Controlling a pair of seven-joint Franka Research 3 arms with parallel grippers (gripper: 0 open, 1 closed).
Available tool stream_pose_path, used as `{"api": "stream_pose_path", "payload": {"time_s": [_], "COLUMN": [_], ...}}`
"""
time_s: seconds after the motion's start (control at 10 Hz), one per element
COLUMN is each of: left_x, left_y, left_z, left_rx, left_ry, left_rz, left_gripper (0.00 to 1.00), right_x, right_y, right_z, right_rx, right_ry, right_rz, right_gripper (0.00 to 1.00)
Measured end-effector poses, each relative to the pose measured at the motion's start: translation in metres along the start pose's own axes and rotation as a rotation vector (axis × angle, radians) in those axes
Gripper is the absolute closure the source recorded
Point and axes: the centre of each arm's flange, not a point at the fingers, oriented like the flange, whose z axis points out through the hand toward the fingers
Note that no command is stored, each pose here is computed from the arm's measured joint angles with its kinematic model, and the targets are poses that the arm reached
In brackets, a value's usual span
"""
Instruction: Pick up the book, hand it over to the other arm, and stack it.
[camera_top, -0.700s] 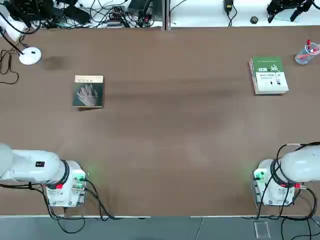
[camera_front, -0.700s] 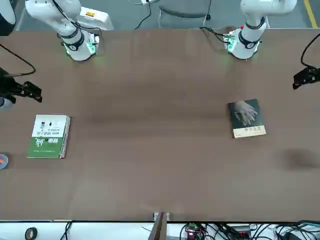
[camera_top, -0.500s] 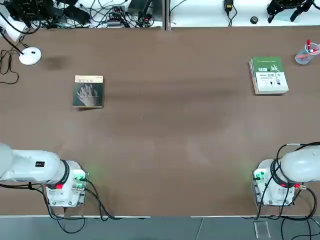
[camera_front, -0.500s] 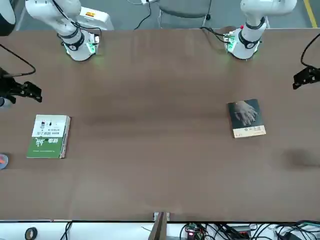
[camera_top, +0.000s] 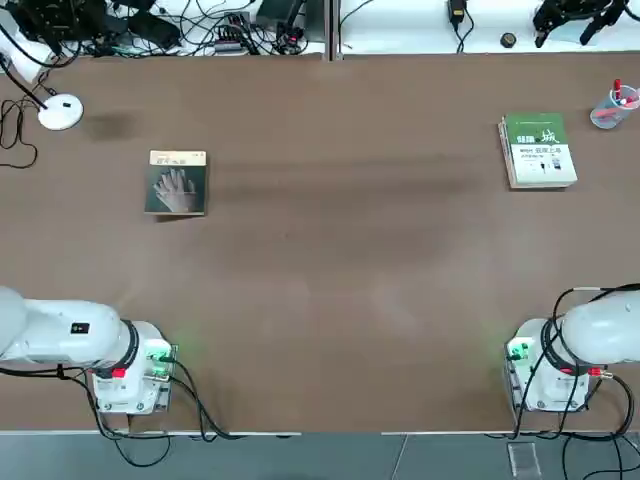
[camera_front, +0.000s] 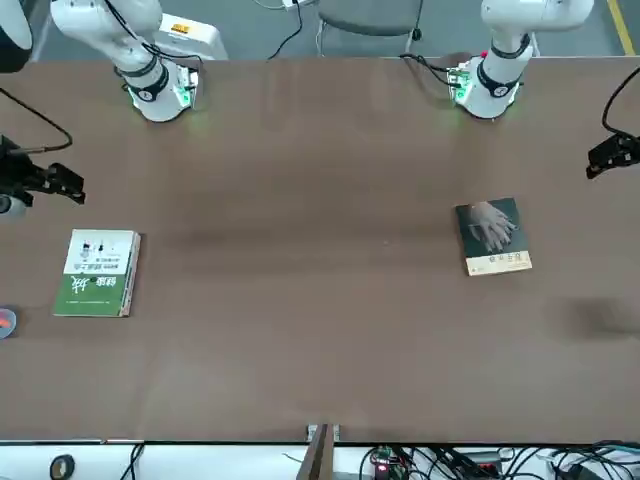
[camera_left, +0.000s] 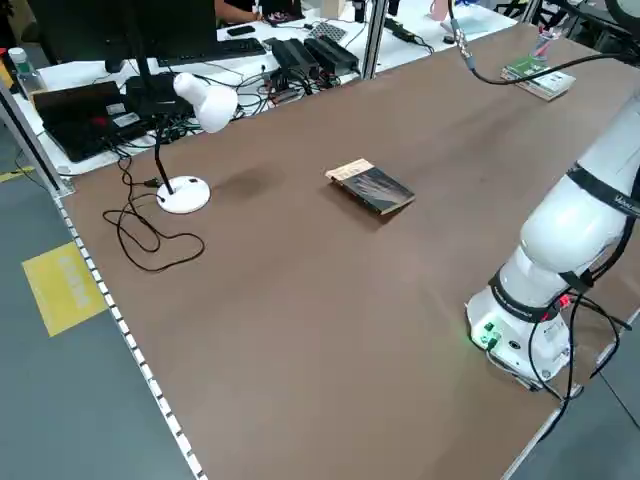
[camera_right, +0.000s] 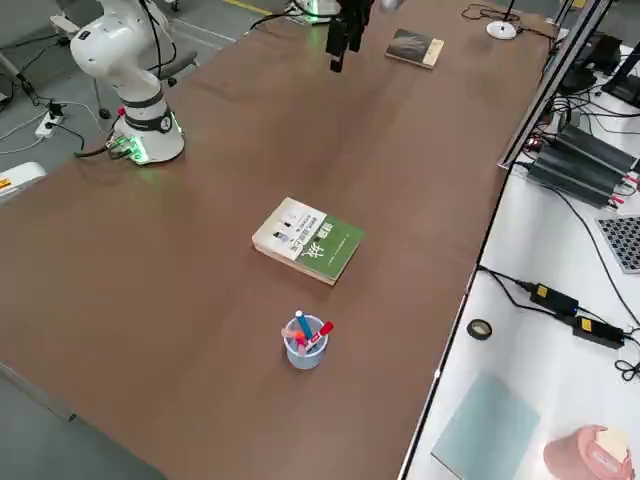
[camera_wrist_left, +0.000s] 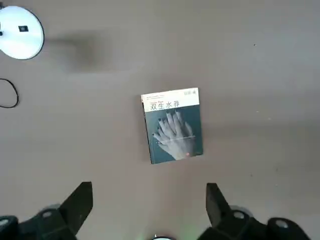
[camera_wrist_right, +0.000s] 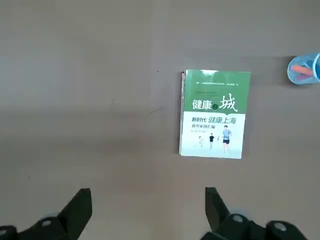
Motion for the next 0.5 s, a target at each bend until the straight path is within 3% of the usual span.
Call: {"api": "stream_pose_path", "payload": {"time_s": [0.2,0.5], "left_x": [0.001,0.009], "left_y": [0.001,0.006], "left_z": [0.003,0.037], "left_rx": [-0.006,-0.131], "left_ry": [-0.008,-0.067], "left_rz": [0.015,0.029], "left_gripper": [0.00,0.00], "right_x": [0.000,0.000], "right_y": [0.000,-0.001], "right_z": [0.003,0.004], "right_rx": [-0.001,0.000], "right_ry": [-0.008,-0.009], "right_rz": [0.001,0.001], "right_gripper": [0.00,0.00]}}
